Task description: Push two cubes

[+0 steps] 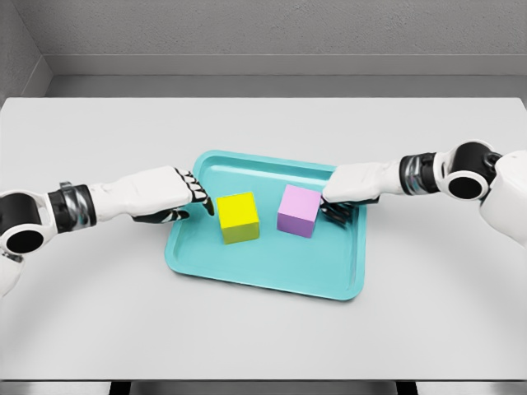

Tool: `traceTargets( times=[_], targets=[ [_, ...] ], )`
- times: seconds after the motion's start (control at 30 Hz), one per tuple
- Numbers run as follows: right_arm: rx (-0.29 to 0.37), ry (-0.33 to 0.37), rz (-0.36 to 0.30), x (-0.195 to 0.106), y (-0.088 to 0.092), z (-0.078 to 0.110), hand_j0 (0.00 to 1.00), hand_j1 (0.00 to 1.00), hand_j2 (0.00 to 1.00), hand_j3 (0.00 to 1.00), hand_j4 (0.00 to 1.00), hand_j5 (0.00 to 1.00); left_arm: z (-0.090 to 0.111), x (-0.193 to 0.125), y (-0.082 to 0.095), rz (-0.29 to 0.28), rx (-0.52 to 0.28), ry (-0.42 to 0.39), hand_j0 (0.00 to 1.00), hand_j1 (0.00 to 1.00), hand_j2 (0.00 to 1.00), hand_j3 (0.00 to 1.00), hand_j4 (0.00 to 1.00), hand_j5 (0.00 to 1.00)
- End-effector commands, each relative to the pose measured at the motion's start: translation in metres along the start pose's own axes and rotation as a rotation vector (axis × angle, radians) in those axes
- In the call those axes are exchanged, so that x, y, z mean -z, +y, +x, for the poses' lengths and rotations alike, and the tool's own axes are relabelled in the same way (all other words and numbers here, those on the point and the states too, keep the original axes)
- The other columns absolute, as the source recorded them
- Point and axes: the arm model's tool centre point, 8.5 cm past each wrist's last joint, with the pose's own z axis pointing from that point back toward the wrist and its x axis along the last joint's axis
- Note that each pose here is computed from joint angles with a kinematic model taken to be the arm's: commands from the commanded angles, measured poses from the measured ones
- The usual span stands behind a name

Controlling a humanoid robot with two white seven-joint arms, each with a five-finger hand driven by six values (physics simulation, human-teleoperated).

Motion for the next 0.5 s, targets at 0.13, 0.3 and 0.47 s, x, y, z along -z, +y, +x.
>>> traceTargets(
  times=[0.13,0.3,0.47],
  targets=[
    [-0.006,-0.004,-0.004,0.0044,-0.0032,0.0020,0.11,0.11,0.11,0.11,0.11,0.11,0.0087,0.0004,0.0033,0.015,0.002,-0.024,0.60,0.60,0.60,0.60,0.60,0.60],
    [-0.012,-0.005,-0.011,0.0048,-0.0081,0.0019,0.11,0.11,0.11,0.11,0.11,0.11,0.0110,0.0006,0.0039,0.020,0.002,-0.031,0.61,0.61,0.61,0.61,0.61,0.61],
    [-0.014,-0.013,-0.013,0.0090,-0.0098,0.0043,0.11,0.11,0.11,0.11,0.11,0.11,0.0107,0.0019,0.0046,0.022,0.002,-0.031,0.60,0.60,0.60,0.60,0.60,0.60]
  ],
)
